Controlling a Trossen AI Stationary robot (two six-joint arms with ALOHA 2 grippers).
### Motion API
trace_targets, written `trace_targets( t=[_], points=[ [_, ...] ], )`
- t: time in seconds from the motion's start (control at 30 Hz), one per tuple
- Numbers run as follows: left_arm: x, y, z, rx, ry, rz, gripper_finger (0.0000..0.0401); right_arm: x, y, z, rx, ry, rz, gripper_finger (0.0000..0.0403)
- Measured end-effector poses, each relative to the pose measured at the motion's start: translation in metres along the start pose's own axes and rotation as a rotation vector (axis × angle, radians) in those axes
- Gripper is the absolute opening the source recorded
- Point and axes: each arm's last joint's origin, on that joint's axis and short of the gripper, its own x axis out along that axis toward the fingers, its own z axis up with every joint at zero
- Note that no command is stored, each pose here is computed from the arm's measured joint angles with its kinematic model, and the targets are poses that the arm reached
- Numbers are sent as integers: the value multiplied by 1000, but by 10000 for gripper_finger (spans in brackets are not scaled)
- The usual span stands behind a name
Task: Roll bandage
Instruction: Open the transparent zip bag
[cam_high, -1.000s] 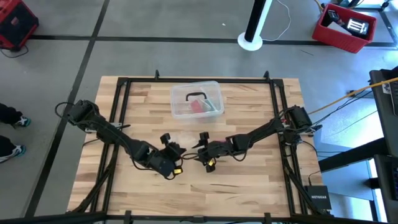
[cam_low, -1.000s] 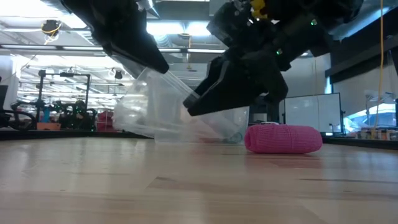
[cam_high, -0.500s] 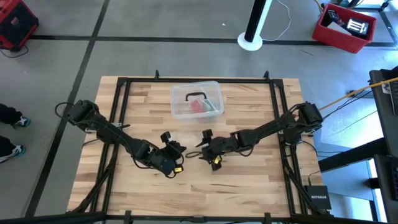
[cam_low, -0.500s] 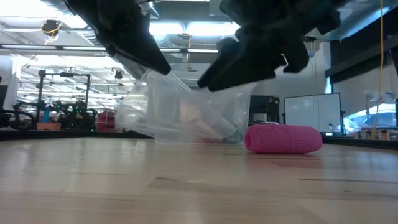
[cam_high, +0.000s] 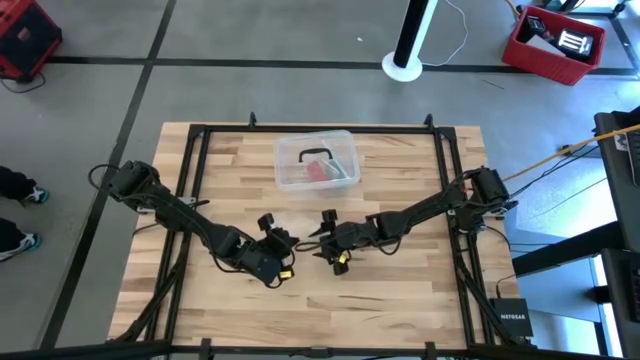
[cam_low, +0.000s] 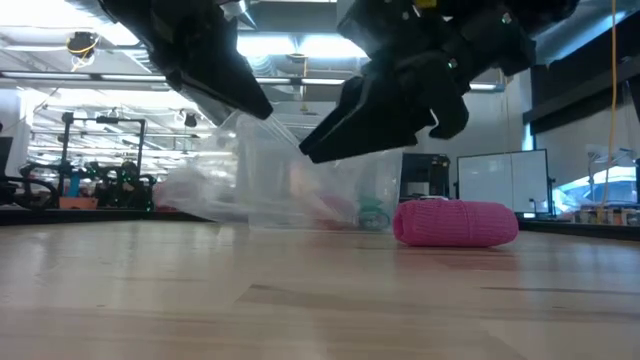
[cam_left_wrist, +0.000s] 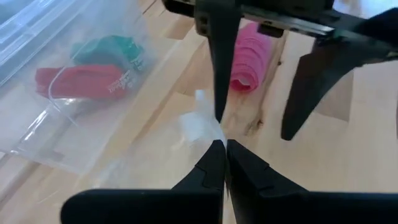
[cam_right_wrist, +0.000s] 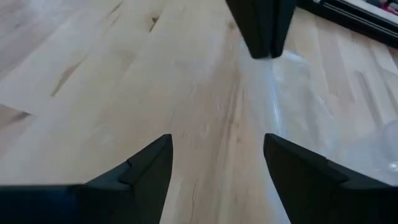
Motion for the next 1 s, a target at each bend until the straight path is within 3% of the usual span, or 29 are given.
trace_targets(
  t=[0.43, 0.77, 1.0],
  points=[
    [1, 1, 0, 0, 4, 6, 0, -6, -2, 11, -12, -86, 21, 255],
    [1, 1, 0, -11, 2, 4, 0, -1, -9, 8, -3, -91, 10, 255],
    [1, 1, 0, -16, 1, 3, 0, 14, 3, -2, 13, -84, 28, 255]
  ],
)
